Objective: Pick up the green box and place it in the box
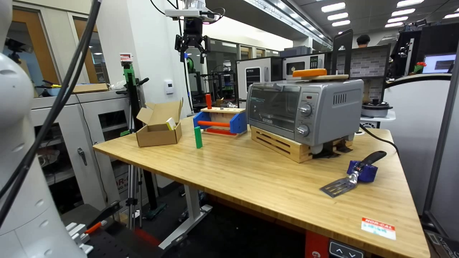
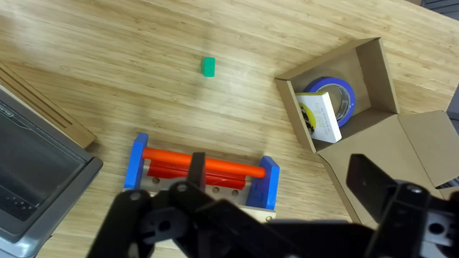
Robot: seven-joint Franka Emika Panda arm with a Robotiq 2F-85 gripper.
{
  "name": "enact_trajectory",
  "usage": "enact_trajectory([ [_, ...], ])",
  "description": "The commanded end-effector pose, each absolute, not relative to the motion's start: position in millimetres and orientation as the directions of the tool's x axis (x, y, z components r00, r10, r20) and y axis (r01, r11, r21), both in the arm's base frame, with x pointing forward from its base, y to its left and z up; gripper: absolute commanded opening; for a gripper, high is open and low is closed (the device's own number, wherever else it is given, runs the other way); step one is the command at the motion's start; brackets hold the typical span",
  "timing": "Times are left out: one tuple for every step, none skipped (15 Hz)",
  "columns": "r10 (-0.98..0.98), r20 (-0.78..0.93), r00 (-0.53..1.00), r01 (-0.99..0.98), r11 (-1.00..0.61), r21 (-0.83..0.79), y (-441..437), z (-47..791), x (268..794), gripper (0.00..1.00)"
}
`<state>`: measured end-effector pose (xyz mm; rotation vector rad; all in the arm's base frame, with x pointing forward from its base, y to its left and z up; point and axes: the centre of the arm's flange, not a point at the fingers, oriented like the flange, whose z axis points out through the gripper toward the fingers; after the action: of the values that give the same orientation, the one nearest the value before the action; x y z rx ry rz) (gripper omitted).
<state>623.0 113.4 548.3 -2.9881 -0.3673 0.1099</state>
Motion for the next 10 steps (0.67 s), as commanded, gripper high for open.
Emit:
enact_trajectory([
  [0.246,-0.057,0.968,0.236,-0.962,-0.136,113,548,623,1.0],
  [0.246,-0.07,0.967,0.236,-0.963,-0.13,114,547,625,1.0],
  [0.242,-0.073,0.968,0.233,-0.966,-0.114,114,545,626,1.0],
  [0.233,-0.077,0.969,0.226,-0.97,-0.091,113,543,627,1.0],
  [0.224,-0.078,0.972,0.219,-0.974,-0.064,111,540,629,1.0],
  [0.217,-0.083,0.973,0.214,-0.976,-0.05,110,538,630,1.0],
  [0.209,-0.088,0.974,0.206,-0.978,-0.034,108,536,632,1.0],
  [0.2,-0.092,0.975,0.199,-0.98,-0.017,107,534,632,1.0],
  [0.196,-0.098,0.976,0.196,-0.981,-0.01,107,531,633,1.0],
  [0.188,-0.102,0.977,0.189,-0.982,0.003,107,529,634,1.0],
])
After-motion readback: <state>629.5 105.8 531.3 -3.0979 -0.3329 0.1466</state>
